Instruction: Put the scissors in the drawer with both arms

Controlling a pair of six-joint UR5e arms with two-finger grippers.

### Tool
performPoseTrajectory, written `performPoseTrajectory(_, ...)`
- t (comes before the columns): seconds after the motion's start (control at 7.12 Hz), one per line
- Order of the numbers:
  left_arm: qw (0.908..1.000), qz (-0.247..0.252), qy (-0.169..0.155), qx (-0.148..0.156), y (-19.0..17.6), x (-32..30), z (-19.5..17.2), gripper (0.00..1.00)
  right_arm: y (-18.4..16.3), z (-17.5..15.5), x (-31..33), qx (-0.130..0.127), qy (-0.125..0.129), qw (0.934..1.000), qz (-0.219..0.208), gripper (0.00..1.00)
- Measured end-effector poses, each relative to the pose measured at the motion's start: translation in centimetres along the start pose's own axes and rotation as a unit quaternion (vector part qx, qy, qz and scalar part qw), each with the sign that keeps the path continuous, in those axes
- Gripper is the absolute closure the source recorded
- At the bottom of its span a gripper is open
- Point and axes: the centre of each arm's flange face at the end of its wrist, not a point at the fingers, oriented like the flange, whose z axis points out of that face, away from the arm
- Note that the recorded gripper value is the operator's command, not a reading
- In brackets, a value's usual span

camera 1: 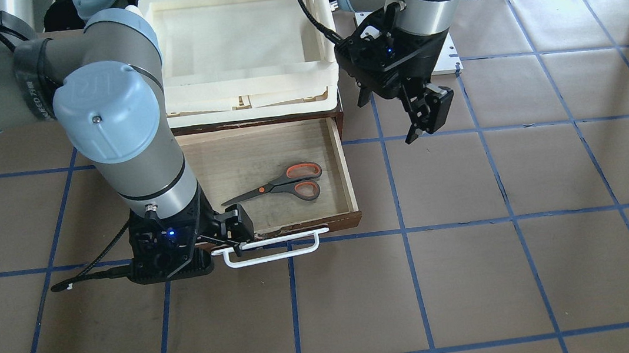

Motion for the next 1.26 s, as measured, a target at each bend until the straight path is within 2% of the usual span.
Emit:
performPoseTrajectory(0.14, 0.9976, -0.068, -0.013, -0.004, 1.8, -1.6, -1.3, 0.0, -0.2, 0.9, -0.7, 0.002, -0.002, 1.0, 0.007, 0.0)
performPoseTrajectory(0.28, 0.9888, -0.148, -0.017, -0.006, 3.5, -3.2, -2.1, 0.0, -0.4, 1.1, -0.9, 0.003, -0.002, 1.0, 0.008, 0.0)
performPoseTrajectory(0.42, 0.9741, -0.225, -0.017, -0.008, 5.3, -4.8, -2.6, 0.0, -0.1, 0.5, -0.5, -0.001, 0.002, 1.0, 0.006, 0.0)
performPoseTrajectory(0.56, 0.9604, -0.278, -0.016, -0.014, 6.7, -5.8, -3.0, 0.0, 1.2, -1.8, 0.4, -0.011, 0.008, 0.9999, -0.004, 0.0)
performPoseTrajectory(0.84, 0.9379, -0.346, -0.011, -0.028, 8.4, -5.8, -3.8, 0.0, 5.4, -7.2, 4.3, -0.031, 0.021, 0.9992, -0.016, 0.0)
performPoseTrajectory(1.12, 0.922, -0.385, -0.005, -0.041, 9.2, -4.8, -4.4, 0.0, 9.1, -9.2, 6.8, -0.034, 0.024, 0.9991, -0.009, 0.0)
performPoseTrajectory(1.26, 0.9153, -0.4, -0.001, -0.047, 9.4, -4.3, -4.6, 0.0, 9.7, -9.3, 7.1, -0.033, 0.024, 0.9991, -0.007, 0.0)
